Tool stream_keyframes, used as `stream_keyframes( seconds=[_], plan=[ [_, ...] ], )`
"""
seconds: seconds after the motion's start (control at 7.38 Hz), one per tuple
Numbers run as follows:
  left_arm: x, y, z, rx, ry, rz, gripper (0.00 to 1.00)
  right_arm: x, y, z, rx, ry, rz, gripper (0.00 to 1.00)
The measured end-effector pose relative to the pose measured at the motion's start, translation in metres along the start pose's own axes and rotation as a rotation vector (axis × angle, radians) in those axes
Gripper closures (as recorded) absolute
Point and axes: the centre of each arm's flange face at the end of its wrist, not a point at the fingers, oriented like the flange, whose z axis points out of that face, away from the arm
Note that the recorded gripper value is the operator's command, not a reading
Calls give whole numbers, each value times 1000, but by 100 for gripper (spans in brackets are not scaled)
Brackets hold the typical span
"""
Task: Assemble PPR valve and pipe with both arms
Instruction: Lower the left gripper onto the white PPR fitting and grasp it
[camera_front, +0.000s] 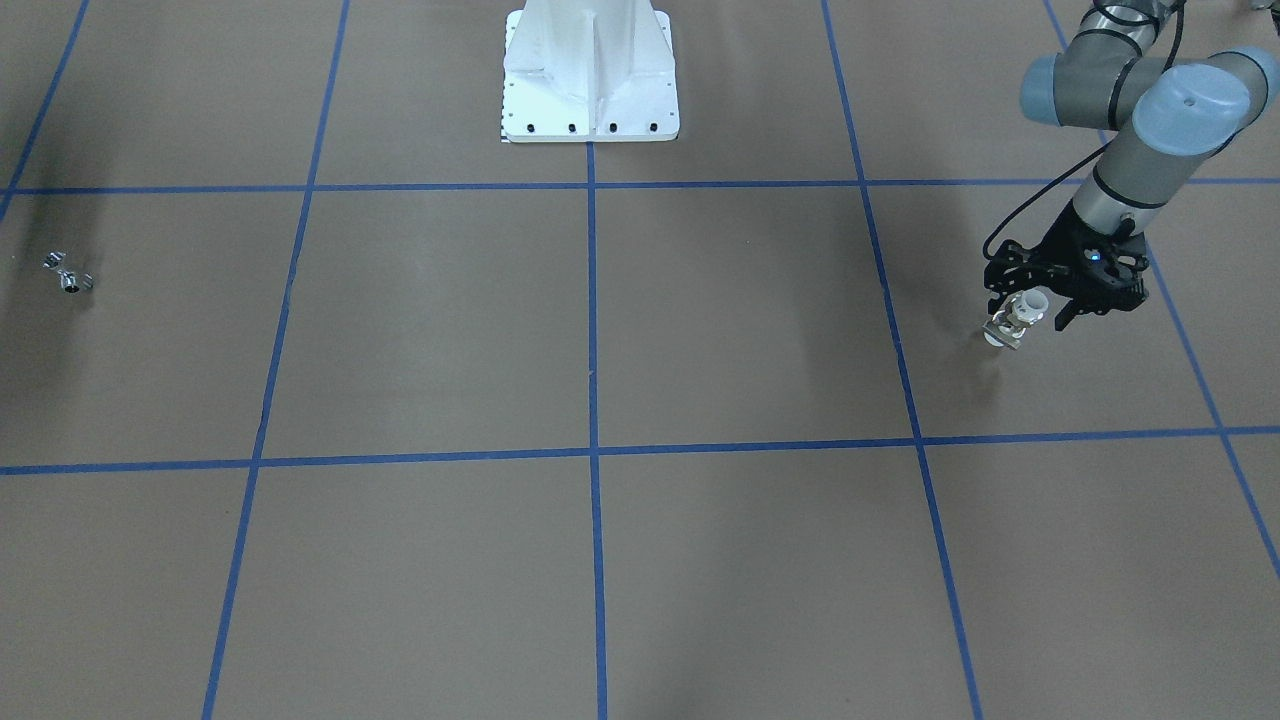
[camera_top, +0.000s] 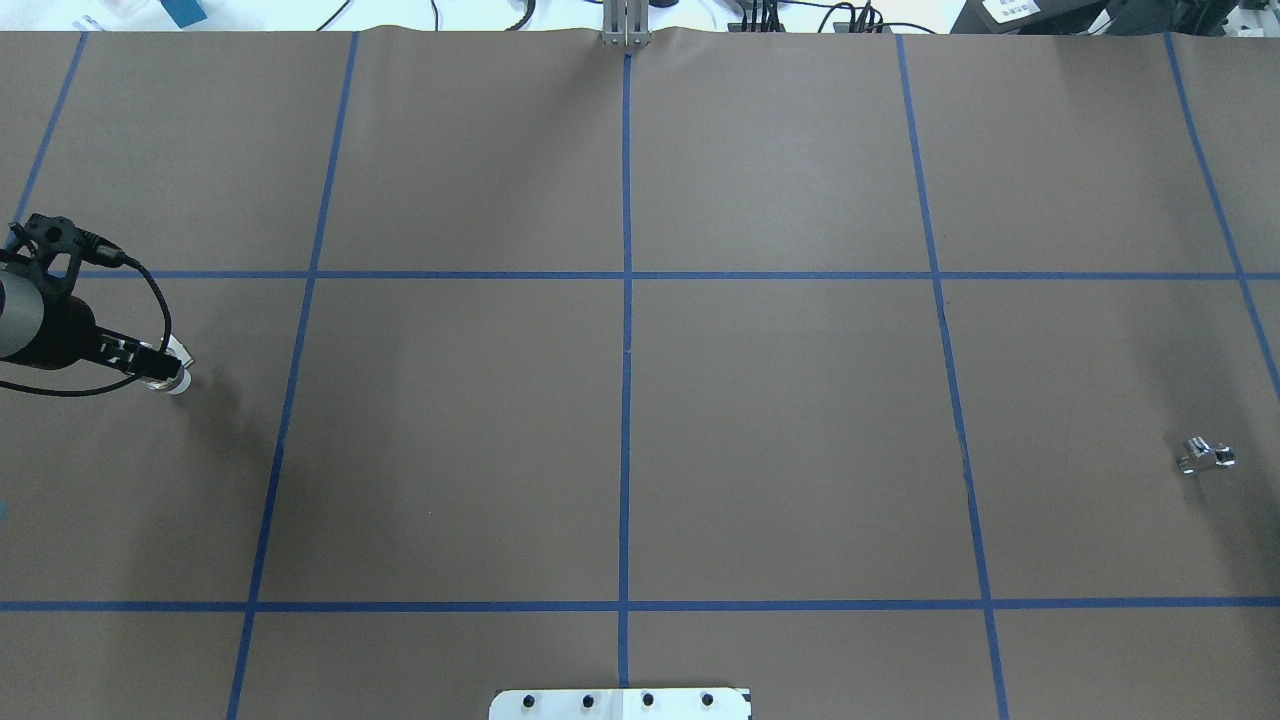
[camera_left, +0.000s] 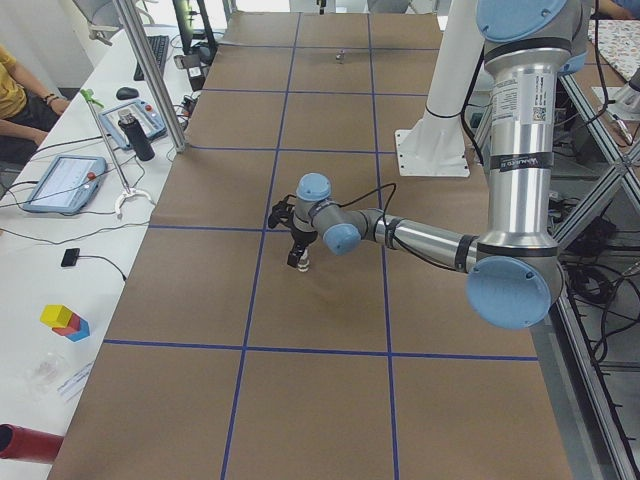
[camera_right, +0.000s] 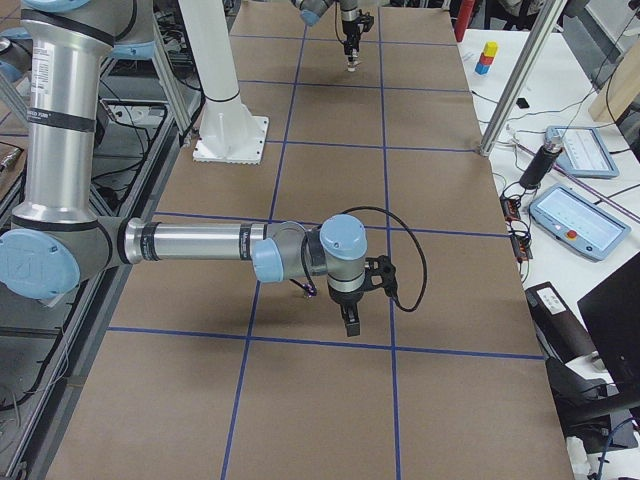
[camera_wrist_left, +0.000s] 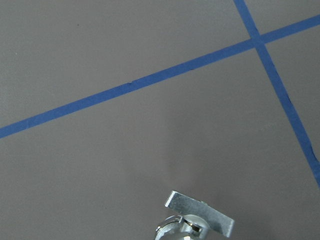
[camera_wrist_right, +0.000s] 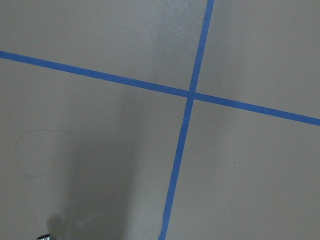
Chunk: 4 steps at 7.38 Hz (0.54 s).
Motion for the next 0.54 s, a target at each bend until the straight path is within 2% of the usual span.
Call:
stream_keyframes(
  seconds=[0.54],
  plan=[
    [7, 0, -8, 7, 12, 2, 100, -1, -4, -1, 5, 0, -4, 0]
  ],
)
